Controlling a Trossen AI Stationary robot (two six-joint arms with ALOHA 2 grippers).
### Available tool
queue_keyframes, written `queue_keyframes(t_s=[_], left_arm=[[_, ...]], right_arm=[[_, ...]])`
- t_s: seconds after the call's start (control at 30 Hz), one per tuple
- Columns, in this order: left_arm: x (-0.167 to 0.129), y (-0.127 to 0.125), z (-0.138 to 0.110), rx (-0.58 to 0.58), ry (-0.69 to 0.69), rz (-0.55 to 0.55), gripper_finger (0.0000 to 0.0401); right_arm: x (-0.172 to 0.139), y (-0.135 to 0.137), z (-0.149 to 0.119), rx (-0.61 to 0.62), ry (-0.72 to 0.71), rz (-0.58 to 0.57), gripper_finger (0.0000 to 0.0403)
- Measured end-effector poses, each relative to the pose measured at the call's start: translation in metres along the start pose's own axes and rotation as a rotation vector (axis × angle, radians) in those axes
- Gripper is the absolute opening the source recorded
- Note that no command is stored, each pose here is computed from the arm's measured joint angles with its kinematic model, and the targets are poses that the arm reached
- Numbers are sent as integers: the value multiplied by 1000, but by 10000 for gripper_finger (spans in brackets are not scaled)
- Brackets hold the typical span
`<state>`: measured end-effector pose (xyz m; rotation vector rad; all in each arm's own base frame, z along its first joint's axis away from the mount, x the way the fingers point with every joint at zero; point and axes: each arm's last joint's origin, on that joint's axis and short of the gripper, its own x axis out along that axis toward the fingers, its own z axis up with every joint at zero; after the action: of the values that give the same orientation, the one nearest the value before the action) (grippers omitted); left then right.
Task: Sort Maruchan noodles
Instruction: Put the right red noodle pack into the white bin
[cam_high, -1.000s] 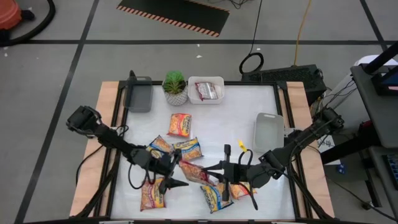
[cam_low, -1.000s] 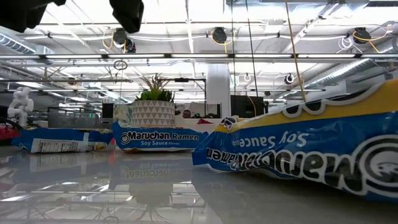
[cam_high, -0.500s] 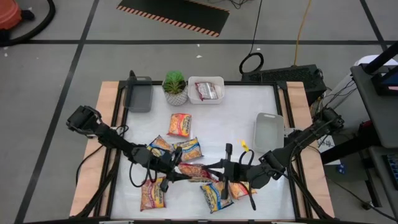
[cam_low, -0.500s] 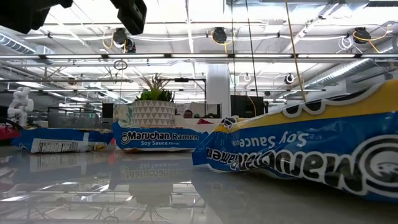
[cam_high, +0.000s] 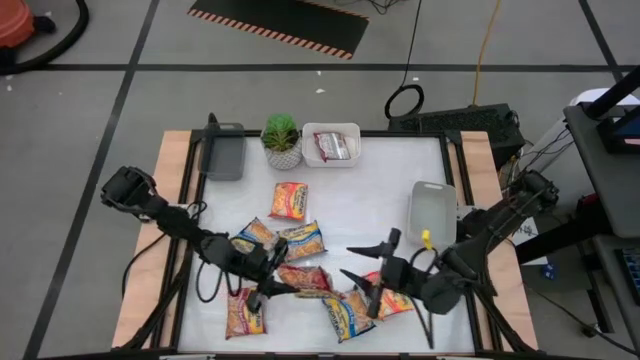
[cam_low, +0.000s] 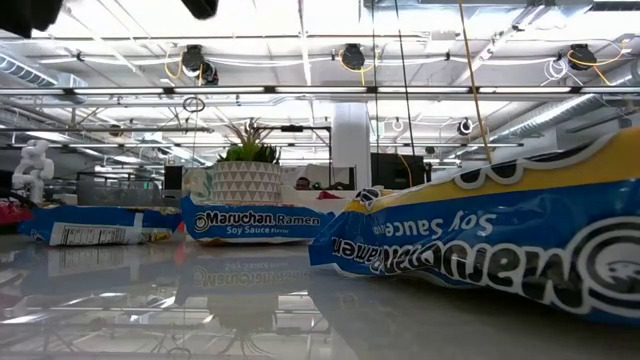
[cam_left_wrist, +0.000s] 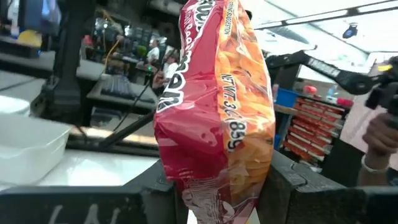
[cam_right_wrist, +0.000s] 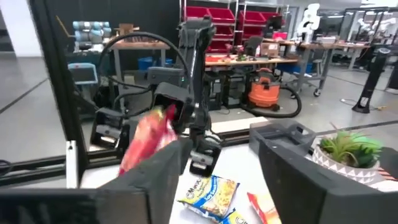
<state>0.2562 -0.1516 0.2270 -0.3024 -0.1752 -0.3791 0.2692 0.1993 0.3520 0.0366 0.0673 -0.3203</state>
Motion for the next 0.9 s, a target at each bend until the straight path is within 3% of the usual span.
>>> queue_keyframes(t_s=[0.33,0.47,0.6,0.9], left_arm=[[-15,-29,32,108,-159,77,131],[-20,-40,36,169,-215,92,131],[-22,-42,41,177,-257,96,131],[-23,-42,44,194,-293,98,131]], right_arm=[[5,6,-7,-9,3,9,242],[14,12,-10,29,-9,86,242],[22,25,-11,24,-98,198,242],[49,40,-28,71,-277,165,242]])
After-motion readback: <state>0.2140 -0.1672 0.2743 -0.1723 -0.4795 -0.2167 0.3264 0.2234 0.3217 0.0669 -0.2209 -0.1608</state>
